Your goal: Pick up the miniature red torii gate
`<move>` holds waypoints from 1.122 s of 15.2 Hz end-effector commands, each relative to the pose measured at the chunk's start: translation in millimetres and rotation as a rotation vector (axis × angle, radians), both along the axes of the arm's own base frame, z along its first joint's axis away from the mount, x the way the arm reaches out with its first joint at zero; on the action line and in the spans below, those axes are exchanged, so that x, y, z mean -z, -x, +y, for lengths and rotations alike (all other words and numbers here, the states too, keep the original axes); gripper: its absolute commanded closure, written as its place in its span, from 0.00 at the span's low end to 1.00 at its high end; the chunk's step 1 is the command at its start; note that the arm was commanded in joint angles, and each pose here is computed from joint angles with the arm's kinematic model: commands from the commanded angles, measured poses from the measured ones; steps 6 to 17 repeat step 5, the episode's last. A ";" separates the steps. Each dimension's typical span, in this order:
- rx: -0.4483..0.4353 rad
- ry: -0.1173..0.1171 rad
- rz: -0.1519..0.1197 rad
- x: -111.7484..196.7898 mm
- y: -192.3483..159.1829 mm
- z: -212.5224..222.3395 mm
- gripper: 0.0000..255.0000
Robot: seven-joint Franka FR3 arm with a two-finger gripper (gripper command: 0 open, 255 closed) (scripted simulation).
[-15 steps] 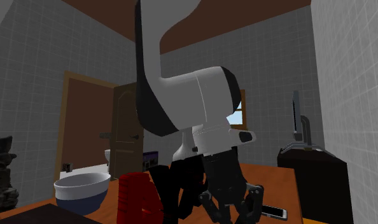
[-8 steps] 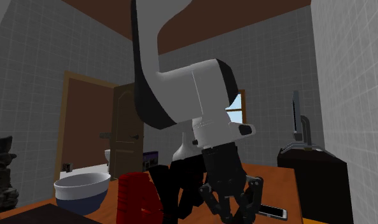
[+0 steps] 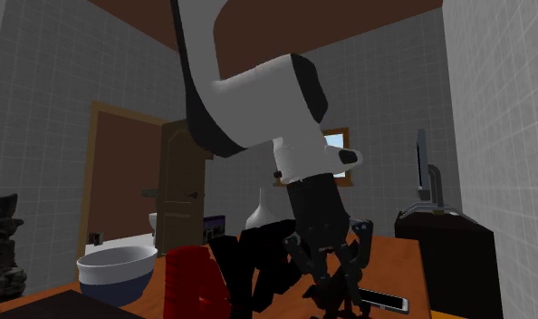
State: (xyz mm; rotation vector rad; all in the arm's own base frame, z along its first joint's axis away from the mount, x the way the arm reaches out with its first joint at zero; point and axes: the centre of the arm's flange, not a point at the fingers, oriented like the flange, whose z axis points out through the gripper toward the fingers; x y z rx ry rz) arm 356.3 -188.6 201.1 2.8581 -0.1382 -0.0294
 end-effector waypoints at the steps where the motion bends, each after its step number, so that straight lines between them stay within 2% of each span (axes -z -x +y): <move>1: 0.002 0.001 -0.001 -10.5 1.0 -0.2 1.00; 4: 0.002 0.001 -0.001 -21.9 1.0 -0.2 1.00; 17: 0.002 0.001 -0.001 -21.9 1.1 -0.1 1.00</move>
